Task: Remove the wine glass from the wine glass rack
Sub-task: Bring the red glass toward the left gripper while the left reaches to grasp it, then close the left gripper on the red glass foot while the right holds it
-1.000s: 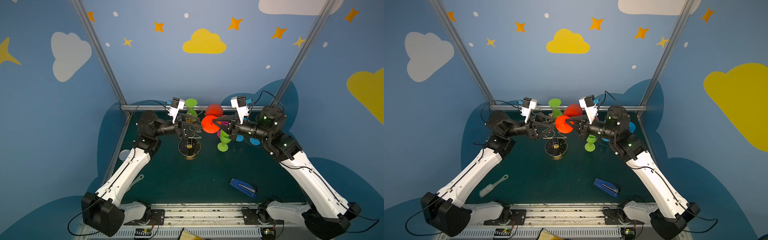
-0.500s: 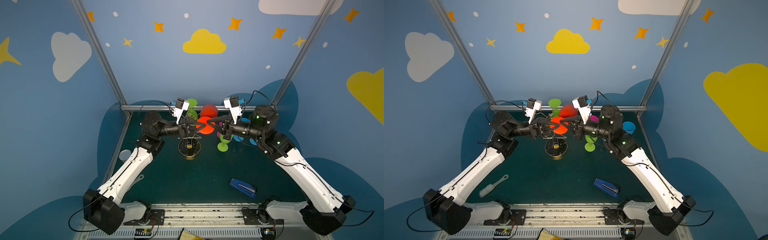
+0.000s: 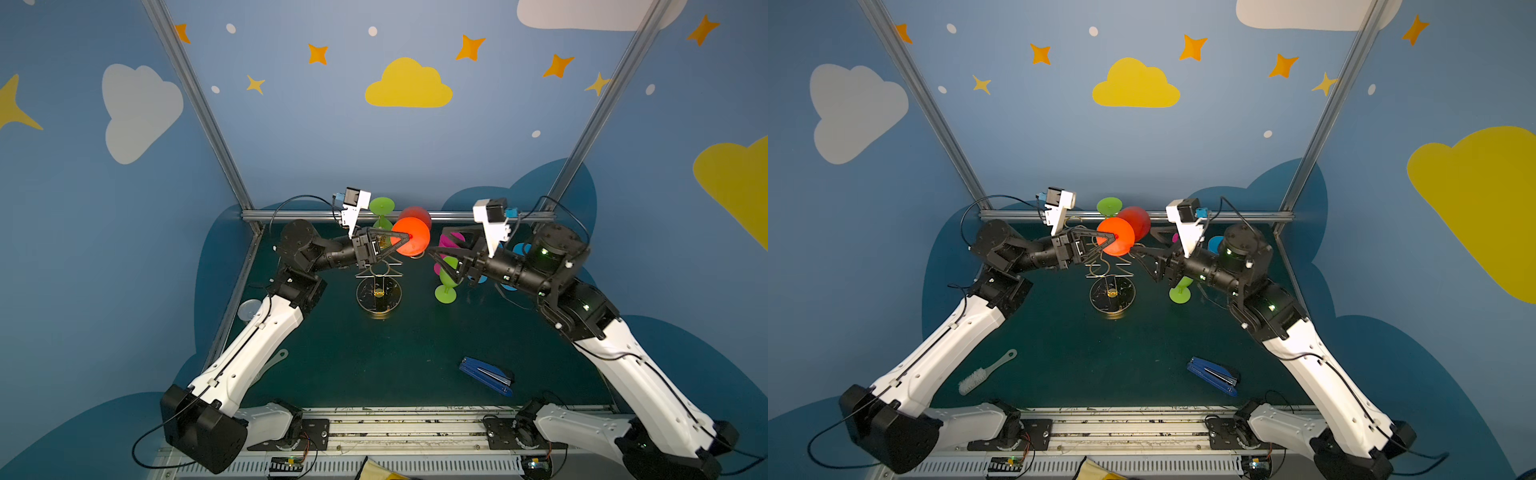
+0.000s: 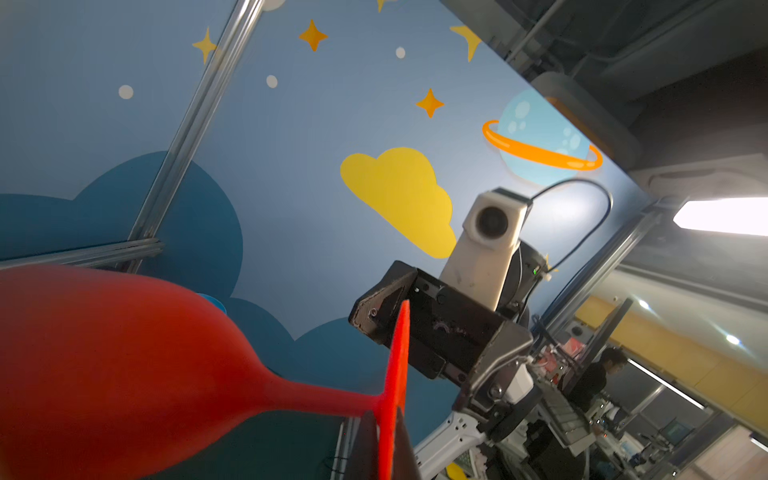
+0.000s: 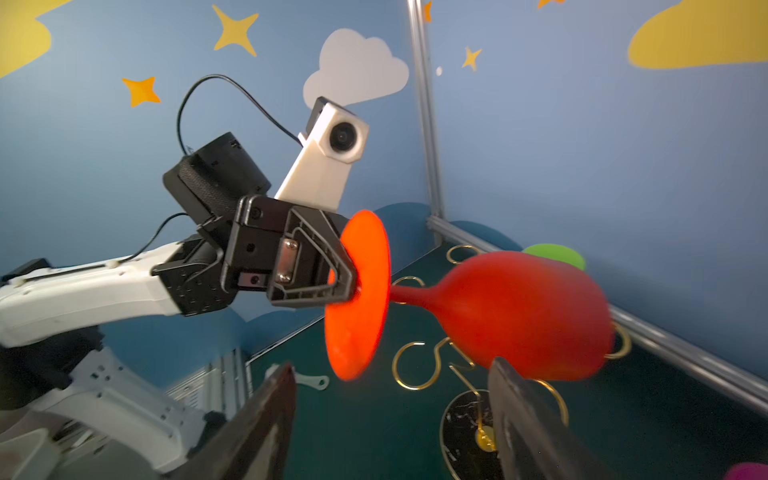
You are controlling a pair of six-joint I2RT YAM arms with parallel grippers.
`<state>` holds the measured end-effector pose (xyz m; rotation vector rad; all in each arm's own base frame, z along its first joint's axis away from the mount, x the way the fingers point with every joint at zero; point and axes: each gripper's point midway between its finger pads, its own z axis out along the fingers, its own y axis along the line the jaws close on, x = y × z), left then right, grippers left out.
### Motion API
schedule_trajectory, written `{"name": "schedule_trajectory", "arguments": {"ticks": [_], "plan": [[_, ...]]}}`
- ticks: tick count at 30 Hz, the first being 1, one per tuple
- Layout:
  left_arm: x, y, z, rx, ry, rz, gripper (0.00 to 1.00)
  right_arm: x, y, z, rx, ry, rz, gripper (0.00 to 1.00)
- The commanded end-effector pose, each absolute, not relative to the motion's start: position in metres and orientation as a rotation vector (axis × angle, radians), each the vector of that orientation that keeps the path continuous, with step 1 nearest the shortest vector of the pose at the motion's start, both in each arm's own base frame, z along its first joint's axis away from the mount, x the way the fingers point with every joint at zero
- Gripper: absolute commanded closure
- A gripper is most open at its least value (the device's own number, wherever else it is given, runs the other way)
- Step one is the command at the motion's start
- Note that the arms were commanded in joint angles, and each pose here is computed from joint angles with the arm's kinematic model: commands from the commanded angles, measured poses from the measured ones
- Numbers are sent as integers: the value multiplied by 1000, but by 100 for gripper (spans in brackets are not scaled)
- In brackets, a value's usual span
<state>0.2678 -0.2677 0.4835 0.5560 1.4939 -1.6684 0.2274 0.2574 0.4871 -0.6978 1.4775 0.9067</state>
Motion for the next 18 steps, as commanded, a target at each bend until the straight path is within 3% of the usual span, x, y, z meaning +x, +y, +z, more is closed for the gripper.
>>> {"name": "schedule_trajectory", "arguments": {"ticks": [1, 8, 18], "plan": [[273, -258, 499, 406, 1526, -1722, 97, 245, 230, 481, -633, 1466, 698, 23], [284, -262, 492, 292, 1653, -1803, 96, 236, 246, 456, -854, 1229, 601, 16], [283, -265, 494, 294, 1665, -1871, 96, 245, 274, 445, -1006, 1069, 546, 12]]}}
